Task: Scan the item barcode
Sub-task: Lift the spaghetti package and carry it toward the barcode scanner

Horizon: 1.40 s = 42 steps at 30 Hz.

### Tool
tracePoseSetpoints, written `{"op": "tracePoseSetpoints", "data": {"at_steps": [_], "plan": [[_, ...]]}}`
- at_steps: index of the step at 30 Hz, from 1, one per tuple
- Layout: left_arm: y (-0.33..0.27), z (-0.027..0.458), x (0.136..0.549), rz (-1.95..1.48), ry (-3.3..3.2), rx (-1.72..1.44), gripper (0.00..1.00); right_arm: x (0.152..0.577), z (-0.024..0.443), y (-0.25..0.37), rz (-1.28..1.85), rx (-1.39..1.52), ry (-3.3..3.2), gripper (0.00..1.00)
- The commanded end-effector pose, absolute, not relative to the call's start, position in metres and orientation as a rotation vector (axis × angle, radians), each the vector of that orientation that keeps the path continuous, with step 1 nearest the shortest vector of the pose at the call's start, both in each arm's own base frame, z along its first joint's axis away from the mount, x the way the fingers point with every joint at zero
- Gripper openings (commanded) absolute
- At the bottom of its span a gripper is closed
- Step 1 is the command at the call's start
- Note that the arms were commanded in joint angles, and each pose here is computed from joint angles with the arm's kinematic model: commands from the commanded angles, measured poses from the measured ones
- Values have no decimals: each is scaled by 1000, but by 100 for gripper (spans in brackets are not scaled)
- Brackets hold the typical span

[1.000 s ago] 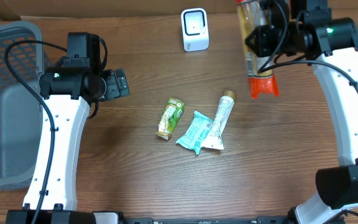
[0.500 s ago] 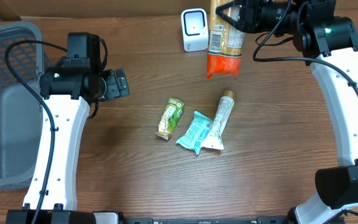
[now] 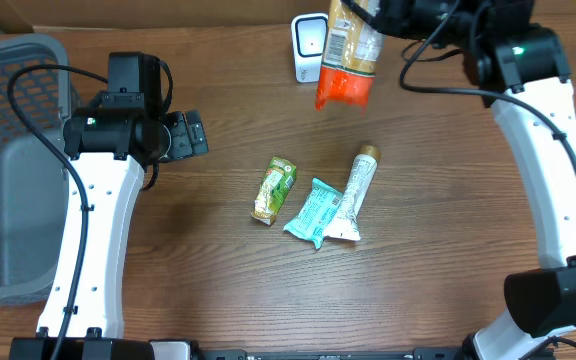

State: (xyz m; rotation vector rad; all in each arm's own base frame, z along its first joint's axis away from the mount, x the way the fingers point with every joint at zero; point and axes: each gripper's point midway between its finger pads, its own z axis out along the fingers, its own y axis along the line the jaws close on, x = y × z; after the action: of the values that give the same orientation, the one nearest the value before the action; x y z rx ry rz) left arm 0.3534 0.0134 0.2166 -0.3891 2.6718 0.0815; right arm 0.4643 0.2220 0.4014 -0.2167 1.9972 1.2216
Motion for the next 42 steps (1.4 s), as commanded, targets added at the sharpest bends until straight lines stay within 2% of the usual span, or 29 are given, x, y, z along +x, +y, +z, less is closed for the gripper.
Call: {"op": "tracePoseSetpoints", "data": {"at_steps": [1,7,8,17,27,34,42], "plan": [[14,213,353,94,2678,-398,100,483,437,219,742,-228,1833,4],[14,213,353,94,2678,-398,100,516,402,229,240,-286,1810,4],[14,213,353,94,2678,-398,99,532,383,237,98,-364,1791,4],[14,213,353,94,2678,-398,99,589,321,255,-210,-596,1691,4],[14,213,353,94,2678,-398,100,617,297,283,-361,-809,1481,4],[14,213,353,94,2678,-398,99,626,263,301,-368,-866,1452,4],[14,213,353,94,2678,-398,100,629,226,316,-572,-1112,1335,4]]}}
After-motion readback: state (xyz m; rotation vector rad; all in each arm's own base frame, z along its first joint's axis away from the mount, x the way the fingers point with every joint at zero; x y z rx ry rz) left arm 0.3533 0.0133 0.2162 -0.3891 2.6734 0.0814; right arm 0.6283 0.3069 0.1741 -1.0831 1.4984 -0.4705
